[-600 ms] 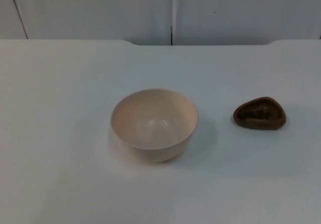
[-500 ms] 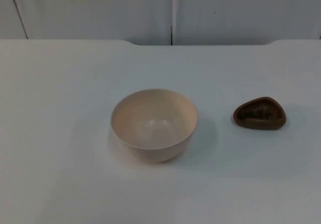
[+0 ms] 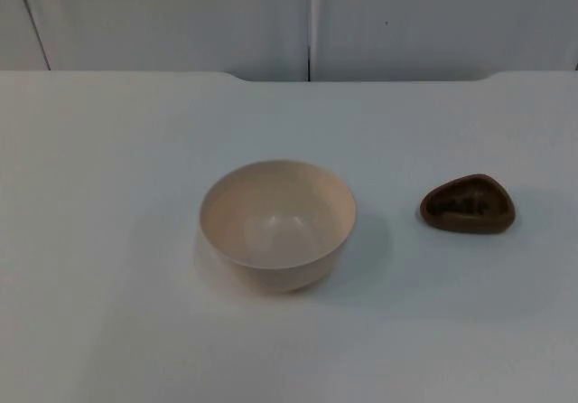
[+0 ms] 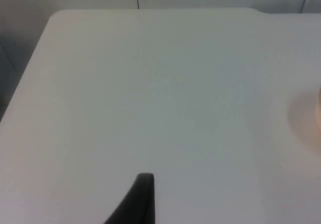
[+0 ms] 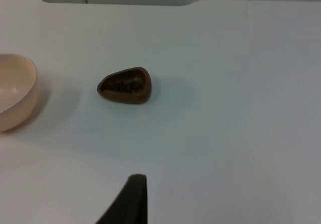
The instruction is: Pick up the bowl with the left hand and pour the coffee beans from the cup into the bowl with the right hand.
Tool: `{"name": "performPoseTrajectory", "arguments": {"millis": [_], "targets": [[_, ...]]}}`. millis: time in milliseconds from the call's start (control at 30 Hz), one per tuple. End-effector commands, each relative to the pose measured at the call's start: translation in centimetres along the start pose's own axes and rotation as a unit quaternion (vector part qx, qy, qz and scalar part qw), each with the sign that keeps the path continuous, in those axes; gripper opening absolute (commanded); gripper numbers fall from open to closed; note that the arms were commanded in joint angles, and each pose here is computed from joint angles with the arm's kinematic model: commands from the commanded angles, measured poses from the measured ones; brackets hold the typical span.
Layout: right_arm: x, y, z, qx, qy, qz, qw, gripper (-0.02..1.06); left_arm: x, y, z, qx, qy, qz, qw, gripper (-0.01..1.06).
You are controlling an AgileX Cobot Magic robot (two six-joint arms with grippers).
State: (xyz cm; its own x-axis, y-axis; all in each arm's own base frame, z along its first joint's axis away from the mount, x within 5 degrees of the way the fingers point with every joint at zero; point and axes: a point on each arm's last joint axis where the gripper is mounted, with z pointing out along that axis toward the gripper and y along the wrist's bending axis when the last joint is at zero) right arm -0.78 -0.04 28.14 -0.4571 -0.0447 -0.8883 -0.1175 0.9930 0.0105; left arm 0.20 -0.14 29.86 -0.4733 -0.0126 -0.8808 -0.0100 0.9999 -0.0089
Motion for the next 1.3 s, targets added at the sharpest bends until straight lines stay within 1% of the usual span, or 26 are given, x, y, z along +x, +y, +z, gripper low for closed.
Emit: {"name": "performPoseTrajectory", "arguments": {"millis": [0,133,500,600,733,900,1067,1267], "targets": [[0.1,0.0,0.1,0.003,-0.001,0.003,1.0000,1.05,-0.3,-0.1,0.0,0.002,-0.003,-0.006,1.000,1.05],[0.1,0.0,0.1,0.003,-0.001,0.003,1.0000,1.05,-0.5,-0.1,0.3,0.003,0.007,-0.007,1.000,1.05],[0.1,0.0,0.1,0.003,-0.001,0.003,1.0000,1.05,-1.9,-0.5,2.2,0.028,0.038,-0.026,0.999,1.05],[0.1,0.0,0.1,0.003,-0.001,0.003,1.0000,1.05,-2.8,-0.5,2.7,0.029,0.054,-0.027,0.998,1.05],[0.1,0.0,0.1,0.003,-0.001,0.003,1.0000,1.05,-3.6,-0.5,3.3,0.028,0.062,-0.028,0.997,1.05],[0.1,0.0,0.1,0.003,-0.001,0.003,1.0000,1.05,-5.7,-0.5,4.8,0.027,0.087,-0.030,0.995,1.05],[0.1,-0.1,0.1,0.006,-0.001,0.000,1.0000,1.05,-6.9,-0.5,6.0,0.027,0.089,-0.032,0.995,1.05],[0.1,-0.1,0.1,0.006,-0.001,0.000,1.0000,1.05,-8.3,-0.4,7.1,0.027,0.094,-0.023,0.995,1.05]]}}
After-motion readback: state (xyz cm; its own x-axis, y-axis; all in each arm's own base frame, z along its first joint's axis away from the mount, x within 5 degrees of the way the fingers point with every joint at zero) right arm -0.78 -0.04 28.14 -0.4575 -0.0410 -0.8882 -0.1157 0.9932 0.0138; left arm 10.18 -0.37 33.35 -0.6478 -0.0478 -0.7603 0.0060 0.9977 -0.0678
